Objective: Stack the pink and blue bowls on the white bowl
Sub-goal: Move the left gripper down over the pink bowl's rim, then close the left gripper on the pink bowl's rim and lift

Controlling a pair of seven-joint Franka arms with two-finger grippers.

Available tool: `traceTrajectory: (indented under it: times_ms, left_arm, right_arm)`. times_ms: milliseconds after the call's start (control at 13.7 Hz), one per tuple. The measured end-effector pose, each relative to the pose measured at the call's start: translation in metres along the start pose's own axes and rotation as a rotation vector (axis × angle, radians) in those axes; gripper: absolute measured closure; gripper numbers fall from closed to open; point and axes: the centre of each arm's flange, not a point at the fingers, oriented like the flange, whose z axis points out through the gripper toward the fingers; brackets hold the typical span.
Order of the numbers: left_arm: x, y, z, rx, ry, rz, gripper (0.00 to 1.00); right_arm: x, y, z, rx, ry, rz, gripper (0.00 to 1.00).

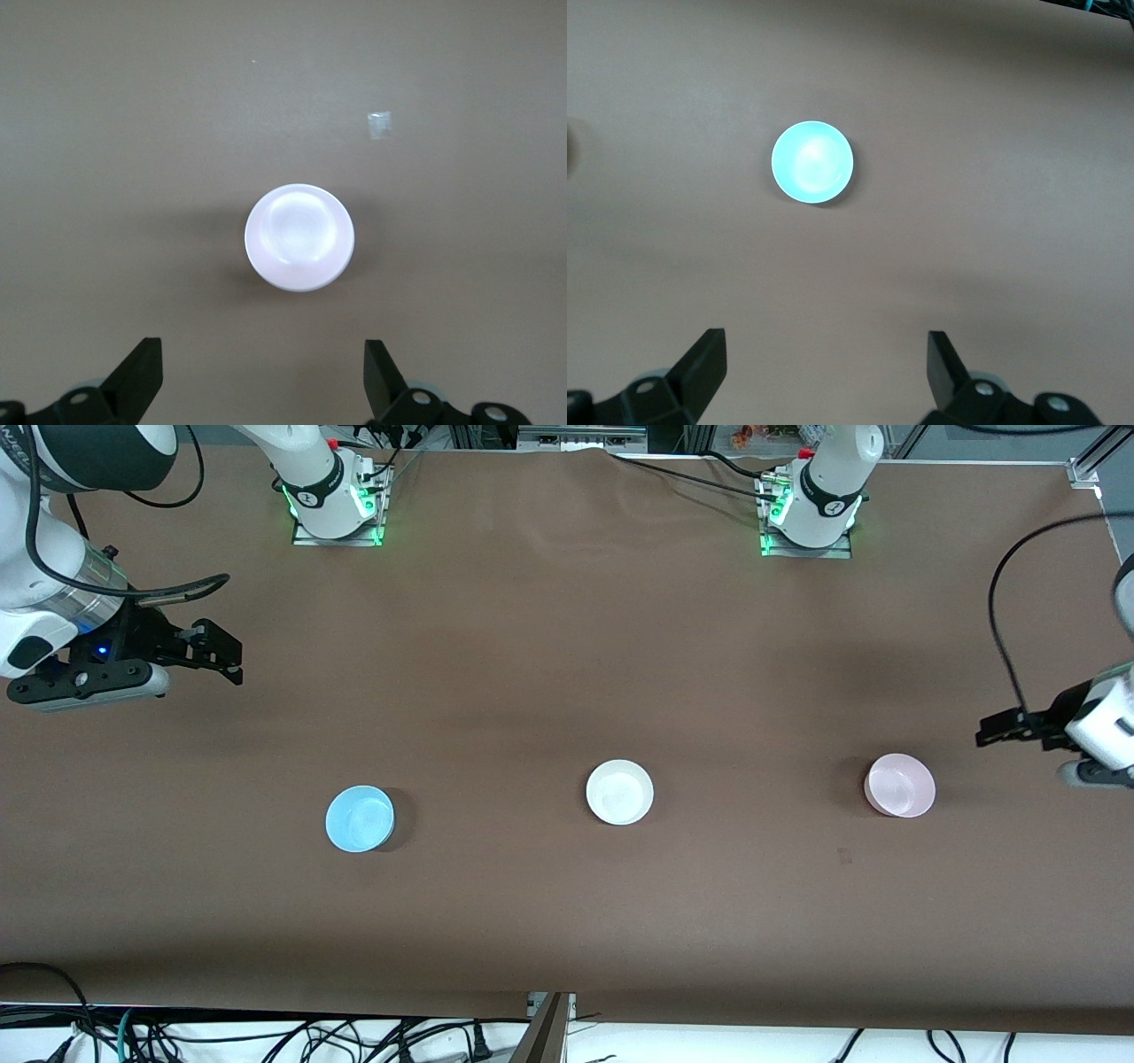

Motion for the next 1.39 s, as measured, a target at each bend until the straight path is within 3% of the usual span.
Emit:
traceTrajectory:
  times_ms: [293,512,878,1317,1390]
  left_arm:
    - [0.005,-0.024,0.096,-0.007,0.007,-0.047,0.00]
    - [0.007,-0.029,0.139,-0.040,0.016,-0.065,0.00]
    - [0.005,-0.042,0.175,-0.055,0.034,-0.065,0.00]
    - [0.002,-0.052,0.204,-0.088,0.023,-0.068,0.03]
    - [0.001,-0.052,0.208,-0.089,0.018,-0.068,0.09]
  right_arm:
    - [0.000,-0.006,0.000,0.005,0.000,-0.008,0.00]
    - [0.000,-0.001,-0.001,-0.007,0.002,-0.005,0.00]
    - [0.000,0.000,-0.004,-0.073,0.010,-0.024,0.00]
    - [0.000,-0.001,-0.004,-0.075,0.010,-0.025,0.00]
    - [0.000,-0.001,-0.004,-0.075,0.010,-0.025,0.00]
